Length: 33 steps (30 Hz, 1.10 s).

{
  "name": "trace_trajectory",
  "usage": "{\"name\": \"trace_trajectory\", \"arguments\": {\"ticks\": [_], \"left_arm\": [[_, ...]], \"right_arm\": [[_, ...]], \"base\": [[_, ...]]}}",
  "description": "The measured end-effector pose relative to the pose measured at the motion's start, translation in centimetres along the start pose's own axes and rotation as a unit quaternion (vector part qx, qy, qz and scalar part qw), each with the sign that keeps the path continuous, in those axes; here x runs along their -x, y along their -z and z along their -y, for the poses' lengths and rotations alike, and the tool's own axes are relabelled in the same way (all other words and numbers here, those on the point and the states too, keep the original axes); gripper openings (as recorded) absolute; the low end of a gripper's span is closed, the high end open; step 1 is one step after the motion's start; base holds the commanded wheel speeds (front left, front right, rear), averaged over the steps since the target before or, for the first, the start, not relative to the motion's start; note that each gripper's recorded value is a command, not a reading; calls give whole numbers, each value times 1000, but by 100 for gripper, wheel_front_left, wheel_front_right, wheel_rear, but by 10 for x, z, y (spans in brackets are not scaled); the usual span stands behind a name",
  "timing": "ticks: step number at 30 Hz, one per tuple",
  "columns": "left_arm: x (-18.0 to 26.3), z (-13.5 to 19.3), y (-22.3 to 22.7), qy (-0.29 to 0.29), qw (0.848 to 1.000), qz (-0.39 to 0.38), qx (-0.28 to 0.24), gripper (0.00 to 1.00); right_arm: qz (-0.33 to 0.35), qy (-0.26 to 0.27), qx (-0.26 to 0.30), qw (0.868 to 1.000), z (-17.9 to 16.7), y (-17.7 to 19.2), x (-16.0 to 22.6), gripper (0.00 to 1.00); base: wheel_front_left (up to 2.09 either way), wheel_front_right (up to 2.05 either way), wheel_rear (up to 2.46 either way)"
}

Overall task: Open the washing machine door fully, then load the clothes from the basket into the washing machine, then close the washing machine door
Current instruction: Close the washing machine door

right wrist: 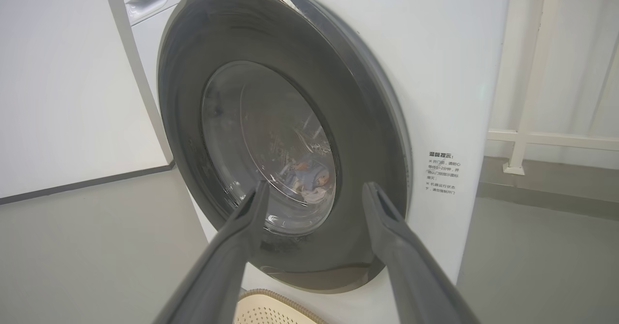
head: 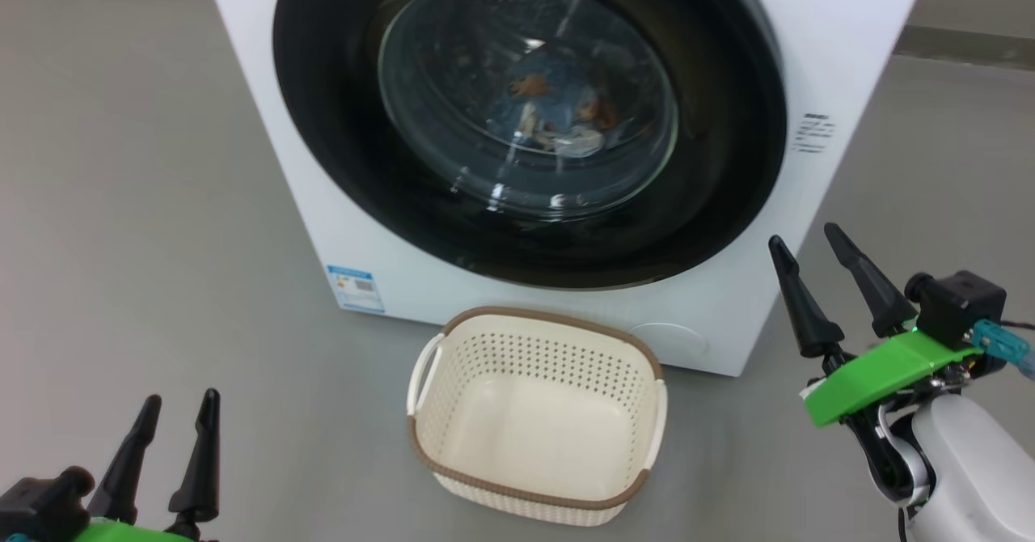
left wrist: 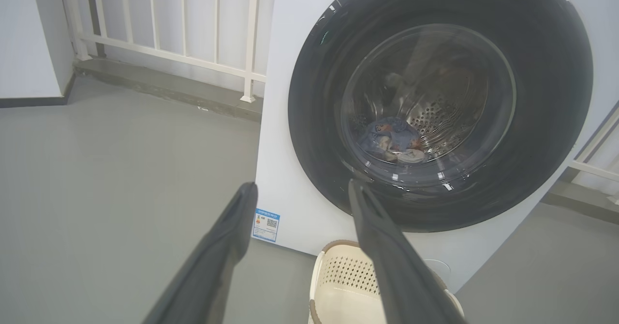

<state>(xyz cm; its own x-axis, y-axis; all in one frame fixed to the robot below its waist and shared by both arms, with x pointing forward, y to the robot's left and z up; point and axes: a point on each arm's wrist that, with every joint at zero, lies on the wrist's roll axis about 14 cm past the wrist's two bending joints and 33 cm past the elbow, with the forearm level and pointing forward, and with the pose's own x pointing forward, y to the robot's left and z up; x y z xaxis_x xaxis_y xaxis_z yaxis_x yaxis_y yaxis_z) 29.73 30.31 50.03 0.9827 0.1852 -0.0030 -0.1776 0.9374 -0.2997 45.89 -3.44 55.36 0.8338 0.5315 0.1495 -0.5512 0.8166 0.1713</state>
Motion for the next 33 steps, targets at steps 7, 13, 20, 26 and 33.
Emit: {"name": "trace_trajectory", "arguments": {"ticks": [7, 13, 20, 26, 33], "left_arm": [[-7, 28, -7, 39, 999, 11, 1, 100], [-7, 44, -10, 63, 998, 16, 5, 100], [-7, 58, -12, 86, 996, 20, 12, 100], [-9, 67, -13, 100, 995, 21, 16, 100], [-12, 71, -13, 107, 994, 19, 14, 100]], "right_arm": [[13, 35, 4, 999, 13, -10, 36, 100], [22, 67, 3, 998, 24, -16, 65, 100], [28, 103, -7, 994, 34, -15, 96, 100], [34, 135, -10, 990, 46, -16, 118, 100], [33, 151, -16, 988, 50, -12, 129, 100]], "base": [[0, 0, 0], [0, 0, 0], [0, 0, 0], [0, 0, 0], [0, 0, 0]]}}
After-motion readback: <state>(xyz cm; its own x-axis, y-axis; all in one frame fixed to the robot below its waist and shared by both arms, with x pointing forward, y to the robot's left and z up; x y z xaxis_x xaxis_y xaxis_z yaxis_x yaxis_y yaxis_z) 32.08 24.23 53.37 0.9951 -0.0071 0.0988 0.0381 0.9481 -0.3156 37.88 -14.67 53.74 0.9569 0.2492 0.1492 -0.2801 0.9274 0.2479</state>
